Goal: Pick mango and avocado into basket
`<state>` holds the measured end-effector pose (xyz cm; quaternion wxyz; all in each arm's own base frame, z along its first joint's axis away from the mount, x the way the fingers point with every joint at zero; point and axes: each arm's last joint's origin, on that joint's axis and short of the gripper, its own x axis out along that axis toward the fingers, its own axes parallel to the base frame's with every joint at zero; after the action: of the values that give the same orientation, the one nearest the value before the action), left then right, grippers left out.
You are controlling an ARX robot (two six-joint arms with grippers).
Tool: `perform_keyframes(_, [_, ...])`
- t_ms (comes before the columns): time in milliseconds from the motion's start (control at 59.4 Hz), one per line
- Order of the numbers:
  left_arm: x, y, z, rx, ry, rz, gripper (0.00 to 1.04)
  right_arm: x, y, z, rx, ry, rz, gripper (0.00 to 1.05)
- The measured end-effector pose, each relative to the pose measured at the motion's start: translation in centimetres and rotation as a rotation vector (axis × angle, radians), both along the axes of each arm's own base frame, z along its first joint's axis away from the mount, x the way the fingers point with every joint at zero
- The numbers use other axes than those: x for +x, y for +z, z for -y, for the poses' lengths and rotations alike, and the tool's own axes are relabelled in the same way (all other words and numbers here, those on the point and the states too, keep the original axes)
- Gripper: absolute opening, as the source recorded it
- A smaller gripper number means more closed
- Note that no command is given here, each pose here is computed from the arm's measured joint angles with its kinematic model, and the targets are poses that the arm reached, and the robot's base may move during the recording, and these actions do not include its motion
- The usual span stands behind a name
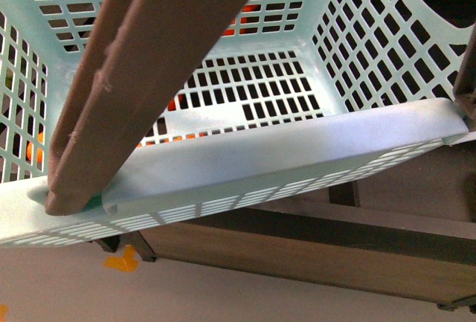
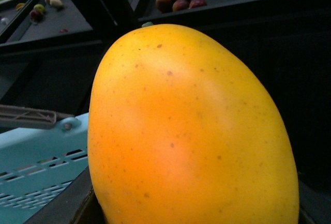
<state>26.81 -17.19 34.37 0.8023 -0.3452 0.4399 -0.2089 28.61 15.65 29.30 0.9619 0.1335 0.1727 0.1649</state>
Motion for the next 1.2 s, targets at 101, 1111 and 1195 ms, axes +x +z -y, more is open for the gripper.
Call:
perform_keyframes(101, [0.0,0.0,0.0,0.000,0.000,0.000,0.07,-0.2,-0.4,-0.4,-0.005,0.011,-0.009,0.62])
perform_keyframes(1111, [0.0,-0.1,0.0,0.003,0.007,-0.003,0.07,-0.8,-1.9,0.2,-0.040,-0.123,-0.044,0.96])
perform_keyframes(1195, [0.0,-0.1,0.0,0.002,0.004,-0.004,0.07,-0.9,-1.9,0.3,-0.039,-0.123,-0.044,0.96])
